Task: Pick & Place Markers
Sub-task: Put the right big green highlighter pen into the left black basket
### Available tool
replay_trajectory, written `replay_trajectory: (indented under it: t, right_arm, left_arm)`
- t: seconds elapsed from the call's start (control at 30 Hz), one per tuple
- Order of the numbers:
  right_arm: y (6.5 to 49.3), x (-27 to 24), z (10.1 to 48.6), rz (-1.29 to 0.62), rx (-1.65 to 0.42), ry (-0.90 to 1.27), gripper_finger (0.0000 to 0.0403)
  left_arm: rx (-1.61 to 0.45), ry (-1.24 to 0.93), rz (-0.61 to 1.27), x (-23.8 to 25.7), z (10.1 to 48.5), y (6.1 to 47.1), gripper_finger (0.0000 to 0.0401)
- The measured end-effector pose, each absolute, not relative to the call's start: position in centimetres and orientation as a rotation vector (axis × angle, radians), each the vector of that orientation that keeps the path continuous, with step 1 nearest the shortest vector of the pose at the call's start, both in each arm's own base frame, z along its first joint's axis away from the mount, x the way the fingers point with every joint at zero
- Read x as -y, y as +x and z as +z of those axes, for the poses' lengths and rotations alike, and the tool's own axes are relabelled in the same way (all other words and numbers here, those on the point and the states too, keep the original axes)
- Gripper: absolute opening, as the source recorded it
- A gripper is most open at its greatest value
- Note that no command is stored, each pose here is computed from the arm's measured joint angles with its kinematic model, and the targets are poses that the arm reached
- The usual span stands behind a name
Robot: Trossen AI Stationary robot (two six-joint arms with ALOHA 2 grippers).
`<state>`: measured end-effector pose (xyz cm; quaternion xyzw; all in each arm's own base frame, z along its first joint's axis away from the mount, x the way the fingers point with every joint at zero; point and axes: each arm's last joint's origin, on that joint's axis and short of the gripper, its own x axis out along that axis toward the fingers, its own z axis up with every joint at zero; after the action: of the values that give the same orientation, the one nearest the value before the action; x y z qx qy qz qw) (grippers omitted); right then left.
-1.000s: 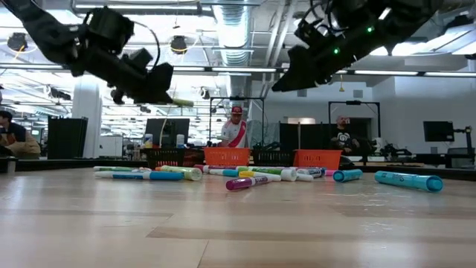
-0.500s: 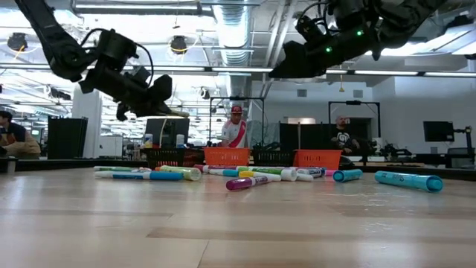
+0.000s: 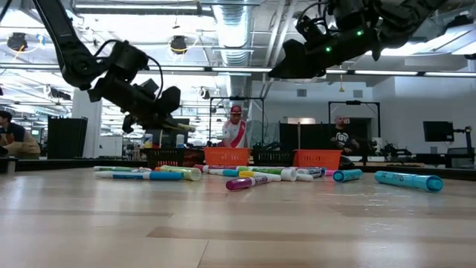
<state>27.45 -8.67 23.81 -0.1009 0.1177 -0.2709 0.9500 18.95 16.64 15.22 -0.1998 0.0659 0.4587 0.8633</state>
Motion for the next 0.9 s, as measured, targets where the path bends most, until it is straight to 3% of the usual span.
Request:
replay_trajectory:
  t: [0.67, 0.9]
  right_arm:
    - [28.1, 6.0, 23.5, -0.458, -0.246, -0.162, 0.0228]
    - [28.1, 5.8, 23.3, -0.446, -0.263, -0.141, 0.0228]
  left_arm:
    - [-0.27, -0.362, 0.981, -15.7, 14.3, 19.3, 0.0077]
    - [-0.304, -0.328, 0.955, -15.2, 14.2, 19.6, 0.0094]
